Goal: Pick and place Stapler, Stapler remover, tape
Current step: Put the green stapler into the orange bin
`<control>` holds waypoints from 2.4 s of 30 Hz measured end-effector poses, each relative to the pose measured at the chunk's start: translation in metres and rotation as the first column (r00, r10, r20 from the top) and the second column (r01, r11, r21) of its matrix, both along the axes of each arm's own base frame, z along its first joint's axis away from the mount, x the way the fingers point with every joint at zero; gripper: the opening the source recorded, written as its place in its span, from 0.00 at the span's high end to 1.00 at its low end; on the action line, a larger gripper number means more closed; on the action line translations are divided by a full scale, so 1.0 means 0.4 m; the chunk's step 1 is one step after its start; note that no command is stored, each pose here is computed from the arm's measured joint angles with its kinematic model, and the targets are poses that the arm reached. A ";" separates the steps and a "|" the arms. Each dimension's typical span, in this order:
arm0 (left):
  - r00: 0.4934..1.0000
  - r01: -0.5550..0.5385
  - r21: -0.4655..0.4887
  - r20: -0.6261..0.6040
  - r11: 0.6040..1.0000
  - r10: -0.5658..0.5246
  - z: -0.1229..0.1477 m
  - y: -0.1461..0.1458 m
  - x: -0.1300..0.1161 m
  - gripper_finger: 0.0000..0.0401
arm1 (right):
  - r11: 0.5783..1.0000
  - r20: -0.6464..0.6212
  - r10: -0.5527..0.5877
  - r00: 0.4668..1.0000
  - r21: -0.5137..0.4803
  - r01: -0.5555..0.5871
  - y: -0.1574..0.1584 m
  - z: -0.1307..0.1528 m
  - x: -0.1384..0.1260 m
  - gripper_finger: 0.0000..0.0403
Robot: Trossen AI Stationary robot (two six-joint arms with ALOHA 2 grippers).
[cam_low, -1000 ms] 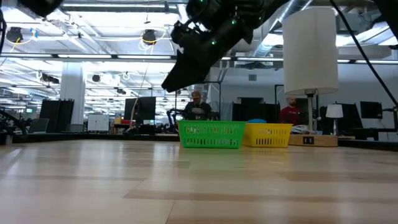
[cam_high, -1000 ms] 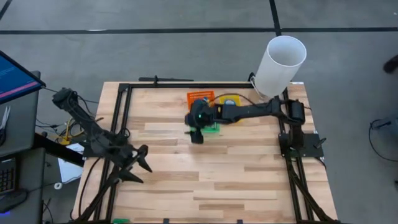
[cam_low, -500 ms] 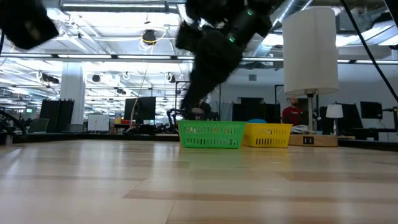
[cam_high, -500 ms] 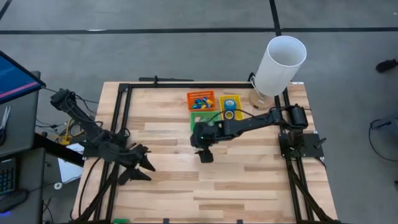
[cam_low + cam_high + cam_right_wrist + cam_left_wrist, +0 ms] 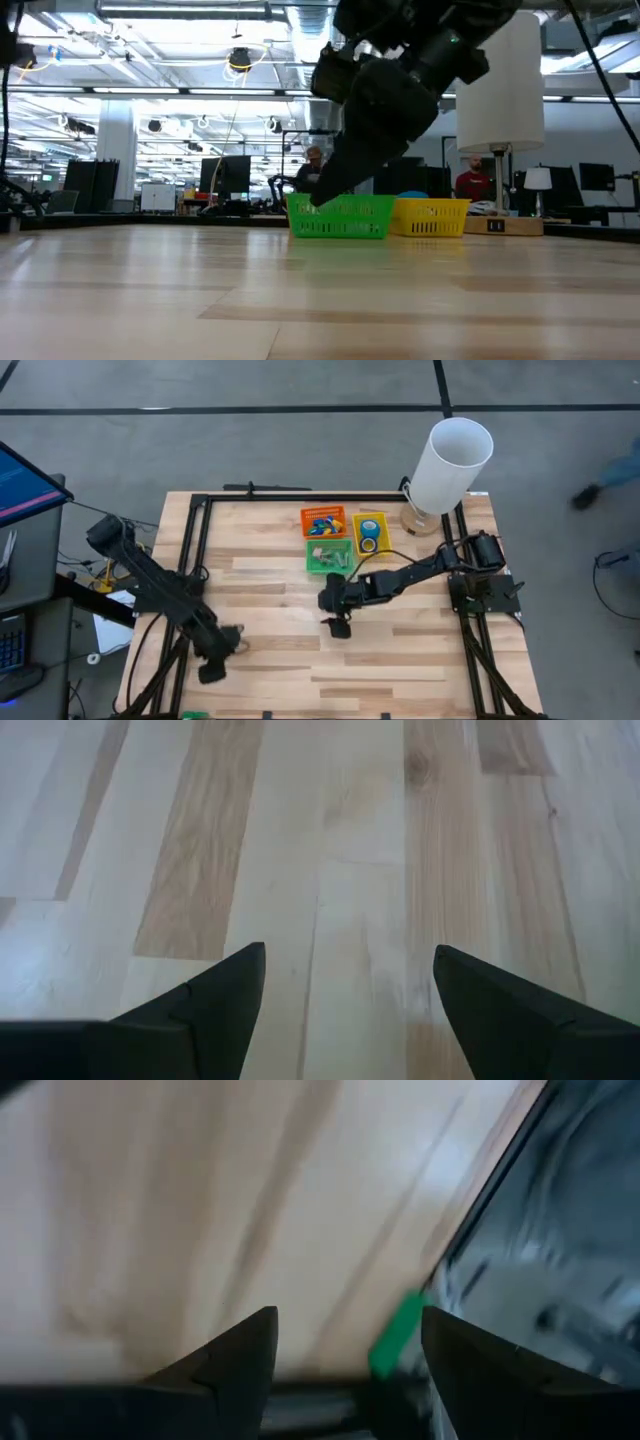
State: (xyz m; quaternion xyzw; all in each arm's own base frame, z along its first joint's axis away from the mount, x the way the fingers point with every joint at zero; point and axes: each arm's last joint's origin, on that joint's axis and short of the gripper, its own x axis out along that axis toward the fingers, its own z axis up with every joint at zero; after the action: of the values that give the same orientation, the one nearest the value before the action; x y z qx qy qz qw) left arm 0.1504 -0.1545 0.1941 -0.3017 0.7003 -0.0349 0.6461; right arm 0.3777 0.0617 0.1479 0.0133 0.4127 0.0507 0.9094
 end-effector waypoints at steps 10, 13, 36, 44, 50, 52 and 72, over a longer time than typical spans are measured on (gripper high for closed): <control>0.954 0.194 0.005 -0.234 0.981 -0.187 -0.073 -0.174 0.000 0.41 | 1.000 0.037 0.017 0.999 -0.026 -0.016 0.048 0.002 -0.006 0.30; 0.946 0.225 0.009 -0.240 0.974 -0.216 -0.079 -0.211 -0.003 0.41 | 1.000 0.039 0.022 0.999 -0.022 -0.021 0.058 0.002 -0.007 0.30; 0.948 0.311 -0.011 -0.073 0.950 -0.311 -0.148 -0.273 0.033 0.41 | 0.998 0.051 0.064 0.997 -0.008 -0.064 0.109 0.002 -0.019 0.30; 0.951 0.305 -0.010 -0.041 0.952 -0.305 -0.150 -0.283 0.032 0.41 | 0.998 0.050 0.065 0.997 -0.008 -0.064 0.109 0.002 -0.019 0.30; 0.942 0.322 -0.030 -0.088 0.946 -0.323 -0.176 -0.292 0.030 0.41 | 0.998 0.050 0.065 0.997 -0.008 -0.064 0.109 0.002 -0.019 0.30; 0.940 0.327 -0.041 -0.092 0.944 -0.329 -0.176 -0.294 0.028 0.41 | 0.998 0.050 0.065 0.997 -0.008 -0.064 0.109 0.002 -0.019 0.30; 0.934 0.333 -0.045 -0.124 0.942 -0.336 -0.183 -0.285 0.032 0.41 | 0.997 0.050 0.070 0.996 -0.013 -0.070 0.109 0.001 -0.019 0.30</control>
State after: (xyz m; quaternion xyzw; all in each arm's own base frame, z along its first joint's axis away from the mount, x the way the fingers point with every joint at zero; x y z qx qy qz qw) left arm 0.1633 -0.2684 0.1209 -0.1872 0.7815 -0.1326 0.5802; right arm 0.3701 0.1052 0.1485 -0.0076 0.3900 0.0804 0.9173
